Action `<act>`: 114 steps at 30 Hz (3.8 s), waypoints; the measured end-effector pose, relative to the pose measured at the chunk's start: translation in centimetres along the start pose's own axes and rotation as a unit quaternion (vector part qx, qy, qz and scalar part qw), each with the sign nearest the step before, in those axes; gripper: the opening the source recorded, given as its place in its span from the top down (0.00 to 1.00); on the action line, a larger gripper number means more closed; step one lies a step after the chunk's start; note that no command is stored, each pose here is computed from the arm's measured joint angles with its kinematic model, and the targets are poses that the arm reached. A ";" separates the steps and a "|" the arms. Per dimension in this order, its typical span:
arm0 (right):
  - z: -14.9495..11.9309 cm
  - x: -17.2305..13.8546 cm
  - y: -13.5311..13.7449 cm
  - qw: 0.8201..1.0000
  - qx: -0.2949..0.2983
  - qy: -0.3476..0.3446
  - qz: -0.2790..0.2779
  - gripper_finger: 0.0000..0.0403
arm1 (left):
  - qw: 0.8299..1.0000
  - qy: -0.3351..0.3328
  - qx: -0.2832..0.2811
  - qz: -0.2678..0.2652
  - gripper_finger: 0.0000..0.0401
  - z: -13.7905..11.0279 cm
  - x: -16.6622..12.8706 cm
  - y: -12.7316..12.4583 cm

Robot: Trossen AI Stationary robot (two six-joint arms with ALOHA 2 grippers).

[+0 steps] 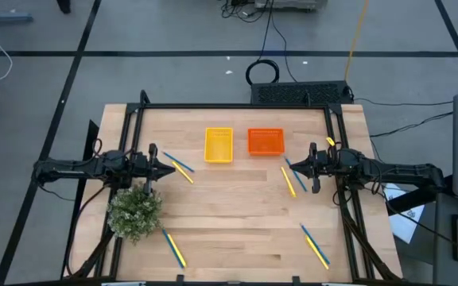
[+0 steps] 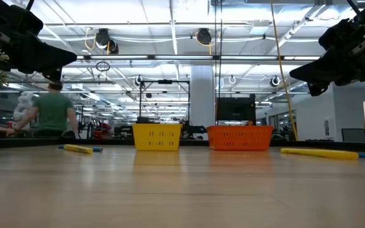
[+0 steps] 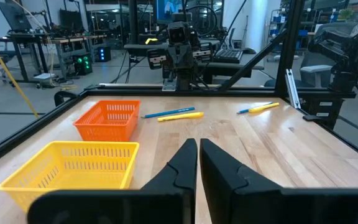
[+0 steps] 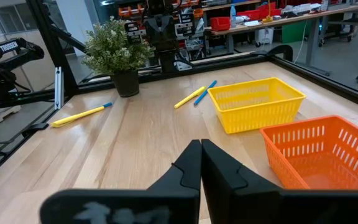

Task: Sort pens & pencils

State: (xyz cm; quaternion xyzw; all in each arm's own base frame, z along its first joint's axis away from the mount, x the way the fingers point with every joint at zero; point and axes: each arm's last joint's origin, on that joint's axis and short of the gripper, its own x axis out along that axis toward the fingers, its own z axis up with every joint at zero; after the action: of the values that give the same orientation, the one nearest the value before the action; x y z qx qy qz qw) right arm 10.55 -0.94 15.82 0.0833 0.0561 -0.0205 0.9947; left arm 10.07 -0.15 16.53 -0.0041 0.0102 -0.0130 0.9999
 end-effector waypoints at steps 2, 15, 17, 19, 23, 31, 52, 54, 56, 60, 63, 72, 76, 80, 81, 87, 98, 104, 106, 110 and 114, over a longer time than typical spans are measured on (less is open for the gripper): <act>0.0 0.0 0.0 1.000 0.000 0.000 0.000 1.00 | 1.000 0.000 0.000 0.000 0.94 0.0 0.0 0.0; 0.0 0.0 0.0 1.000 0.000 0.000 0.000 1.00 | 1.000 -0.004 0.004 0.021 0.94 0.1 0.0 0.1; 0.0 0.0 0.0 1.000 0.000 0.000 0.000 1.00 | 0.999 -0.004 0.004 0.033 0.94 0.1 0.0 0.2; 0.0 0.0 0.0 1.000 0.000 0.000 0.000 1.00 | 0.999 -0.006 -0.004 0.049 0.94 0.1 0.0 0.3; 0.0 0.0 0.0 1.000 0.000 0.000 0.000 1.00 | 0.993 -0.056 -0.055 0.087 0.94 1.0 -0.1 0.5; 0.0 0.0 0.0 1.000 0.000 0.000 0.000 1.00 | 0.989 -0.085 -0.068 0.104 0.94 3.7 0.6 0.7; 0.0 0.0 0.0 1.000 0.000 0.000 0.000 1.00 | 0.887 0.458 -0.054 0.028 0.50 4.9 8.8 0.8; 0.0 0.0 0.0 1.000 0.000 0.000 0.000 1.00 | 0.879 0.474 -0.035 0.033 0.49 4.2 9.3 0.7; 0.0 0.0 0.0 1.000 0.000 0.000 0.000 1.00 | 0.874 0.484 -0.016 0.042 0.49 3.7 9.7 0.7; 0.0 0.0 0.0 1.000 0.000 0.000 0.000 1.00 | 0.872 0.487 -0.002 0.050 0.49 3.2 10.4 0.7; 0.0 0.0 0.0 1.000 0.000 0.000 0.000 1.00 | 0.875 0.481 -0.002 0.050 0.49 3.1 10.7 0.7; 0.0 0.0 0.0 1.000 0.000 0.000 0.000 1.00 | 0.885 0.463 -0.008 0.049 0.49 3.3 11.1 0.7; 0.0 0.0 0.0 1.000 0.000 0.000 0.000 1.00 | 0.888 0.456 -0.011 0.050 0.49 3.3 11.2 0.7; 0.0 0.0 0.0 1.000 0.000 0.000 0.000 1.00 | 0.890 0.454 -0.008 0.047 0.49 3.4 11.2 0.6; 0.0 0.0 0.0 1.000 0.000 0.000 0.000 1.00 | 0.890 0.454 -0.004 0.043 0.49 3.4 11.2 0.6; 0.0 0.0 0.0 1.000 0.000 0.000 0.000 1.00 | 0.892 0.451 0.016 0.031 0.49 3.4 11.4 0.6; 0.0 0.0 0.0 1.000 0.000 0.000 0.000 1.00 | 0.847 0.524 0.088 -0.011 0.49 -0.1 12.9 -0.2; 0.0 0.0 0.0 1.000 0.000 0.000 0.000 1.00 | 0.816 0.562 0.137 0.000 0.49 -0.4 12.0 -0.6; 0.0 0.0 0.0 1.000 0.000 0.000 0.000 1.00 | 0.804 0.576 0.150 0.011 0.49 -0.3 11.5 -0.6; 0.0 0.0 0.0 1.000 0.000 0.000 0.000 1.00 | 0.752 0.639 0.163 0.020 0.49 -0.6 10.0 -0.1; 0.0 0.0 0.0 1.000 0.000 0.000 0.000 1.00 | 0.751 0.639 0.162 0.025 0.49 -0.7 10.1 0.8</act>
State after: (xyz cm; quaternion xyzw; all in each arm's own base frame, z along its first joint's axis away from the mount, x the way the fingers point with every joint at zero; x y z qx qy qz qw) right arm 10.55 -0.93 15.83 0.0833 0.0565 -0.0205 0.9947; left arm 20.20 0.36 15.64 0.1675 0.6446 0.0111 0.7458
